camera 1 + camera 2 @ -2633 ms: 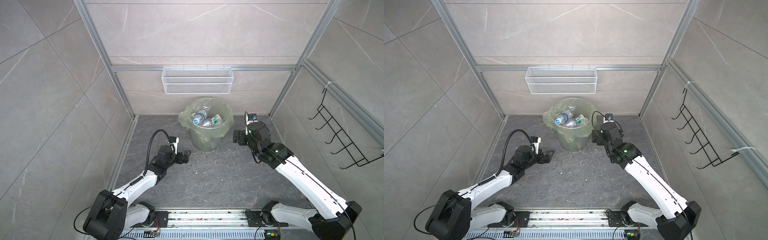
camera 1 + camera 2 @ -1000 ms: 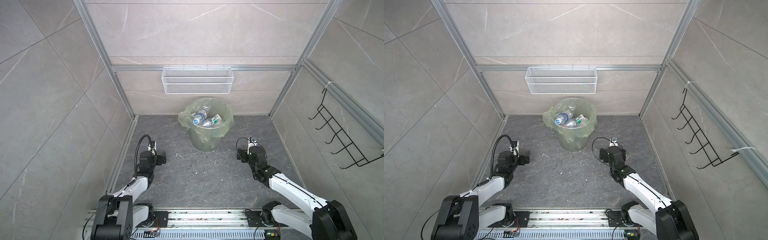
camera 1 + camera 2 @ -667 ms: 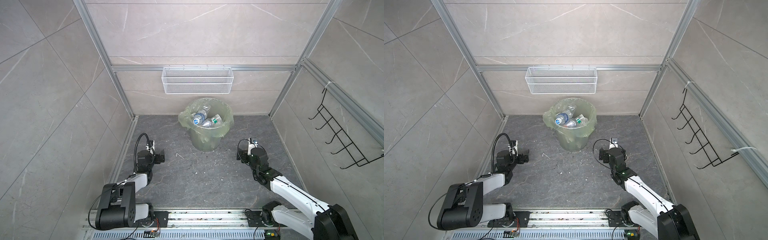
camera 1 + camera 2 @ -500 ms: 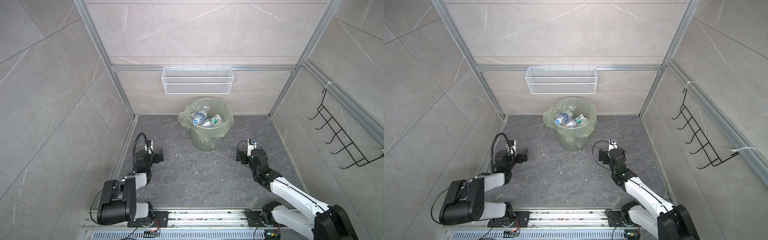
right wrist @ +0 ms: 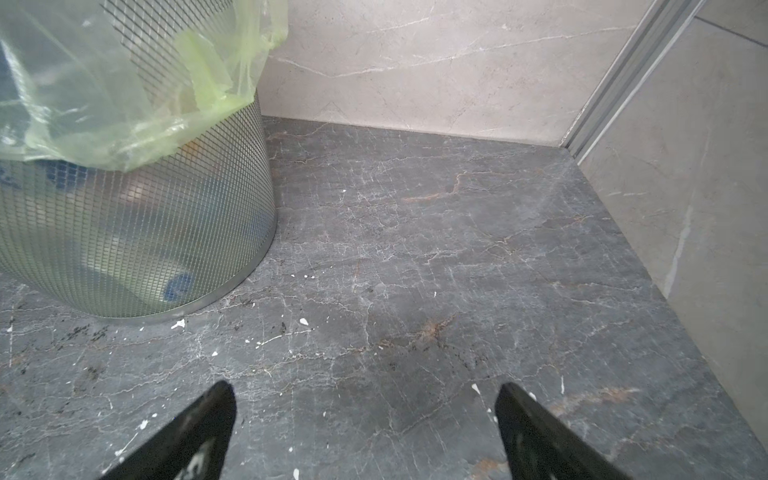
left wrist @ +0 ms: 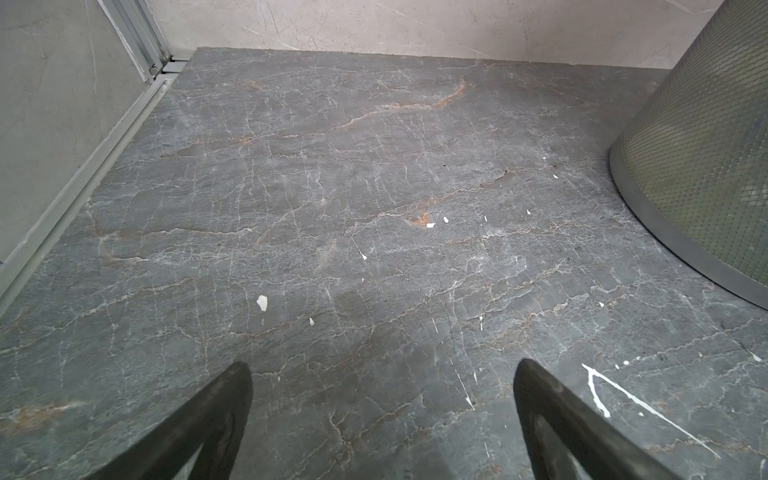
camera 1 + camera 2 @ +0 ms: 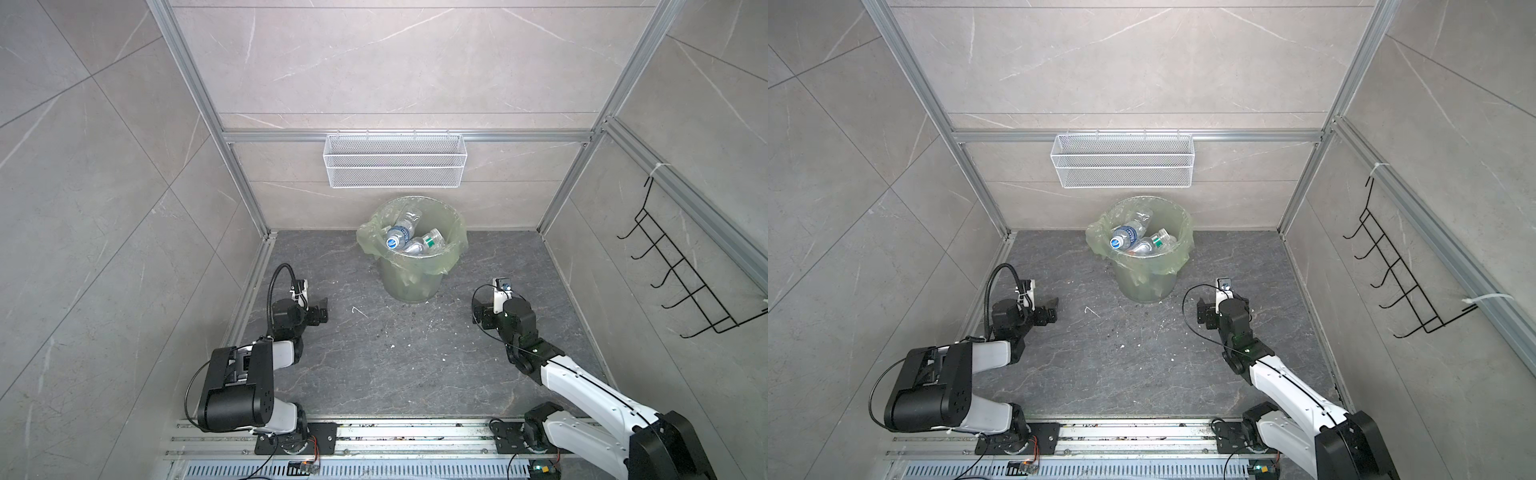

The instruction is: Throw the plastic bottles in the bin

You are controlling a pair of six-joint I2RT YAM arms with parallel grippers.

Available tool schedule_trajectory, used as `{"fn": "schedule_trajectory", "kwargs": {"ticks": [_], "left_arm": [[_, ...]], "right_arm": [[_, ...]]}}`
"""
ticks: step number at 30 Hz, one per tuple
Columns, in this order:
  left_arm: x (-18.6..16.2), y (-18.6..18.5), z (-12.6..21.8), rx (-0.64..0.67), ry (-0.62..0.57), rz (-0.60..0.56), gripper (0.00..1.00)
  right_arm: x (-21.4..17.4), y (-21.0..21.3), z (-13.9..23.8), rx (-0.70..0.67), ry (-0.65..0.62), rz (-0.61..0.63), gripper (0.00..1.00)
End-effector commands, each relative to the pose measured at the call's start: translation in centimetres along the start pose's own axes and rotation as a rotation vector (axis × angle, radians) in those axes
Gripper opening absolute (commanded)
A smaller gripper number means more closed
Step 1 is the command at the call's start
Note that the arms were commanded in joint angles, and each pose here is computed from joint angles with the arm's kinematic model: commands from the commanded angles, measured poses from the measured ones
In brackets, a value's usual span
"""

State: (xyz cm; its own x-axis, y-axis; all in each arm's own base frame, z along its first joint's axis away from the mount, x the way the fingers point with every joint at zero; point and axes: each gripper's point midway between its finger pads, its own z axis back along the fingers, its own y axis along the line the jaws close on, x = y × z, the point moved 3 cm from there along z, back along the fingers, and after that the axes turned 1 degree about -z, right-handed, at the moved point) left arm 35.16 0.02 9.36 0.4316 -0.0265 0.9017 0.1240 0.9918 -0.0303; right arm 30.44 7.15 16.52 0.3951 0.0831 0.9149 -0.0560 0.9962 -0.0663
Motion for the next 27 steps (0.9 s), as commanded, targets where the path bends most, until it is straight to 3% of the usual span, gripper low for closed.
{"fn": "schedule_trajectory", "kwargs": {"ticks": [1, 9, 20, 27], "left_arm": [[1.4, 0.8, -0.3, 0.031, -0.038, 0.017, 1.00], [1.3, 1.1, -0.2, 0.058, -0.043, 0.026, 1.00], [1.3, 1.2, -0.2, 0.061, -0.043, 0.023, 1.00], [0.7, 0.7, -0.1, 0.030, -0.066, 0.014, 1.00]], "right_arm": [[-0.3, -0.3, -0.2, -0.031, 0.001, 0.033, 1.00], [-0.4, 1.1, -2.0, 0.030, 0.044, 0.117, 1.00], [-1.4, 2.3, -6.3, 0.037, -0.009, 0.258, 1.00], [-2.7, 1.9, -7.4, 0.082, 0.030, 0.231, 1.00]]}}
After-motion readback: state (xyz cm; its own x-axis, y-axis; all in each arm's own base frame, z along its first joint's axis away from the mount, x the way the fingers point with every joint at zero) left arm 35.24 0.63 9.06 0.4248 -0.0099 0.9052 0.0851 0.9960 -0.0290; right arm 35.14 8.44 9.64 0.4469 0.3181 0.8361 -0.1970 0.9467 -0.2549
